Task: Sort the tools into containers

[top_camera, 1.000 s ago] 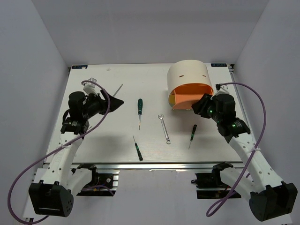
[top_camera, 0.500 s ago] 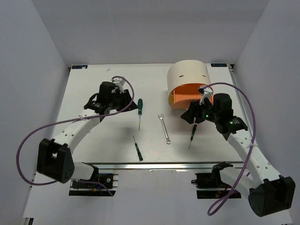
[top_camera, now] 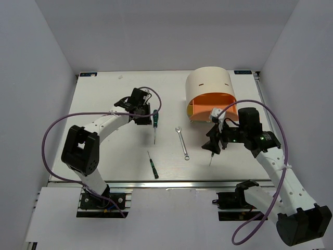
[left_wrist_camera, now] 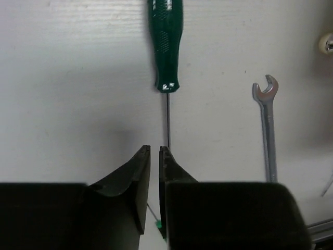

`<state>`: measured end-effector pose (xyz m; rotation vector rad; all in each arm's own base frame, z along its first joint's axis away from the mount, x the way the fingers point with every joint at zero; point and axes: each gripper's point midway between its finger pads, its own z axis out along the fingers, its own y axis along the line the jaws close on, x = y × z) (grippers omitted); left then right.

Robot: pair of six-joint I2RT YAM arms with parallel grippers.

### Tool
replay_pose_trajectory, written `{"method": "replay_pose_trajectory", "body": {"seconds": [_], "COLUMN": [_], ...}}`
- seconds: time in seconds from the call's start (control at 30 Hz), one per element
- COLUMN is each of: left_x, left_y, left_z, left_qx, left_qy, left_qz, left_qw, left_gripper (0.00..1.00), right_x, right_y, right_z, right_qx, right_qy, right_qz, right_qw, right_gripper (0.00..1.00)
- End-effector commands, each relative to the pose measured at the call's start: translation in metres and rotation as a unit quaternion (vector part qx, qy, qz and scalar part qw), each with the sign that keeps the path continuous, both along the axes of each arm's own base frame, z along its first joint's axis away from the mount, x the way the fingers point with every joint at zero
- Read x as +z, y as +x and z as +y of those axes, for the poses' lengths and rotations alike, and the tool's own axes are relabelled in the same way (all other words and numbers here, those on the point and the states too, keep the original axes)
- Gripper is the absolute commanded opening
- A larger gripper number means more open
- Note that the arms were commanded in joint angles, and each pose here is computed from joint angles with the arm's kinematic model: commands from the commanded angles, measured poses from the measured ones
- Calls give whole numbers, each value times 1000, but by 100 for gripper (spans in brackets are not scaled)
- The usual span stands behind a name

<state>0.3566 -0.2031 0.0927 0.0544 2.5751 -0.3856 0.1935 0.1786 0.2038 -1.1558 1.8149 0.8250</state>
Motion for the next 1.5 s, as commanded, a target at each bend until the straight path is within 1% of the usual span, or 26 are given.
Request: {"method": "replay_pose_trajectory", "body": {"seconds": [0.0, 0.07, 0.1, 0.13, 0.17, 0.2, 0.23, 0.3, 0.37, 0.4, 0.47, 0.6, 0.67, 0.7, 0.77, 0.87, 1.0, 1.13, 1.17, 1.2, 1.23, 1.27, 1.3, 1.37, 1.4, 1.47], "left_x": [18, 26, 26, 18, 27, 28, 24, 27, 25, 23, 22, 15, -3, -6, -21, -36, -44, -64, -69, -75, -87, -91, -97, -102, -102, -98], "left_y": [-27, -50, -63, -80, -88, -96, -104, -121, -134, -144, -155, -179, -186, -194, -198, -204, -197, -199, -196, -196, -201, -198, -198, -196, -193, -190], "left_z": [25, 31, 31, 32, 31, 28, 29, 21, 17, 15, 8, -26, -32, -38, -40, -38, -27, -21, -31, -31, -25, -35, -35, -38, -40, -42], "left_qx": [59, 86, 113, 120, 130, 151, 160, 176, 189, 208, 223, 229, 230, 224, 223, 224, 232, 224, 213, 211, 209, 205, 204, 199, 198, 195], "left_qy": [43, 37, 22, 9, -12, -31, -34, -53, -49, -34, -30, -29, 5, 19, 60, 95, 109, 114, 91, 86, 90, 68, 68, 67, 71, 73], "left_qz": [37, 54, 74, 98, 96, 109, 120, 145, 160, 164, 170, 177, 188, 193, 190, 181, 152, 148, 146, 145, 150, 147, 148, 145, 144, 140], "left_qw": [997, 994, 991, 988, 987, 982, 979, 972, 968, 964, 960, 957, 955, 955, 954, 953, 955, 957, 962, 963, 962, 965, 965, 967, 967, 968], "left_gripper": [20, 18, 21, 28, 36, 43, 58, 63, 66, 67, 67, 67, 68, 68, 68, 68, 70, 66, 65, 63, 59, 56, 53, 37, 22, 8], "right_x": [4, -7, -13, -21, -30, -38, -42, -58, -63, -74, -80, -93, -89, -86, -80, -73, -69, -62, -57, -54, -51, -45, -44, -38, -35, -32], "right_y": [-33, -26, -20, -18, -16, -11, -8, -4, 1, -1, 2, 3, 11, 18, 22, 21, 17, 14, 16, 16, 15, 17, 16, 13, 11, 10], "right_z": [-3, -9, -13, -14, -15, -19, -20, -25, -27, -29, -27, -21, -18, -18, -17, -18, -21, -27, -29, -30, -32, -33, -34, -37, -38, -41], "right_qx": [147, 146, 136, 129, 117, 104, 102, 99, 104, 110, 117, 108, 73, 59, 40, 24, 2, -14, -21, -25, -28, -34, -35, -40, -43, -51], "right_qy": [-31, -61, -76, -82, -88, -105, -112, -134, -144, -148, -146, -128, -115, -114, -106, -98, -93, -98, -101, -102, -103, -105, -106, -107, -106, -107], "right_qz": [-97, -109, -110, -100, -77, -70, -69, -66, -93, -94, -117, -94, -68, -72, -68, -80, -74, -75, -85, -90, -93, -100, -101, -105, -111, -116], "right_qw": [984, 981, 982, 983, 986, 986, 986, 984, 980, 978, 975, 981, 988, 989, 991, 992, 993, 992, 991, 990, 990, 989, 989, 988, 987, 986], "right_gripper": [63, 50, 36, 30, 23, 25, 33, 60, 67, 69, 70, 70, 70, 69, 69, 69, 69, 70, 70, 70, 70, 70, 70, 70, 70, 70]}}
